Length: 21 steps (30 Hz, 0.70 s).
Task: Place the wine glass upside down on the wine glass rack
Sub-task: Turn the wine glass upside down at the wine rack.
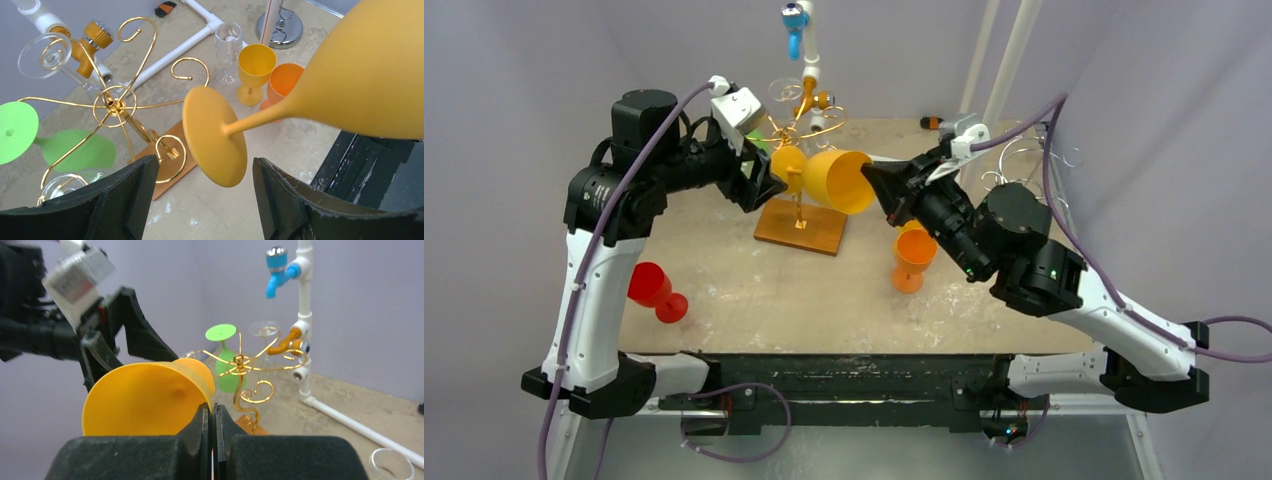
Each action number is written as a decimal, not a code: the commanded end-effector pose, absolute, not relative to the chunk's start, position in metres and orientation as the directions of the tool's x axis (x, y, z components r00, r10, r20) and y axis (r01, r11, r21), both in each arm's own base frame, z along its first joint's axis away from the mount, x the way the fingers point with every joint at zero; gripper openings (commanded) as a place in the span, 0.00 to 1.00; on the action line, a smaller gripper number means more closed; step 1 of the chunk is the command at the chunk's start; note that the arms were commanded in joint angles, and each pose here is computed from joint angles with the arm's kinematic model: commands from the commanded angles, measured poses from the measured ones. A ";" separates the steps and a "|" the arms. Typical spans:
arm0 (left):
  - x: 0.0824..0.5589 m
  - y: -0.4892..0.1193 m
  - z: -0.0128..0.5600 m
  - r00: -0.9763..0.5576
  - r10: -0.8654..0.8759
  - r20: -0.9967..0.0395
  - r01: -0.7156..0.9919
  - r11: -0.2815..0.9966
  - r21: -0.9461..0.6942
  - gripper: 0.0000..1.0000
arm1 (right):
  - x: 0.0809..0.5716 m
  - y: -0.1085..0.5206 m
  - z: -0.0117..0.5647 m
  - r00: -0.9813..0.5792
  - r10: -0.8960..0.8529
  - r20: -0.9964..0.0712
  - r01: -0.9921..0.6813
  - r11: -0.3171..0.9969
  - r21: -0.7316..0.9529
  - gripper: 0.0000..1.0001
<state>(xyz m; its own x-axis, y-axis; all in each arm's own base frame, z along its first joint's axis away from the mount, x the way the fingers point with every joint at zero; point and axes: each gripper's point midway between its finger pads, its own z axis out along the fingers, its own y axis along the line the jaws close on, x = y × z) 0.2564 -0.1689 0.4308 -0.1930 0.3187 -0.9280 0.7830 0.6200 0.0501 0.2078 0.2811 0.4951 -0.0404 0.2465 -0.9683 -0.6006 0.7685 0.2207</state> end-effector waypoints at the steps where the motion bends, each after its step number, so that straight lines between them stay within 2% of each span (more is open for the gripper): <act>1: 0.252 -0.172 0.428 -0.227 0.266 -0.937 0.776 0.630 -0.009 0.72 | 0.202 0.262 0.551 0.067 0.393 -0.917 -0.619 0.737 0.271 0.00; 12: 0.285 -0.169 0.437 -0.183 0.208 -0.961 0.701 0.713 0.021 0.59 | 0.195 0.276 0.551 0.046 0.421 -0.906 -0.673 0.684 0.284 0.00; 18: 0.289 -0.171 0.447 -0.158 0.160 -0.975 0.689 0.724 0.007 0.51 | 0.193 0.279 0.543 0.028 0.432 -0.901 -0.684 0.666 0.298 0.00; 21: 0.282 -0.175 0.454 -0.129 0.142 -0.981 0.713 0.702 0.008 0.51 | 0.194 0.282 0.534 0.014 0.427 -0.904 -0.681 0.666 0.304 0.00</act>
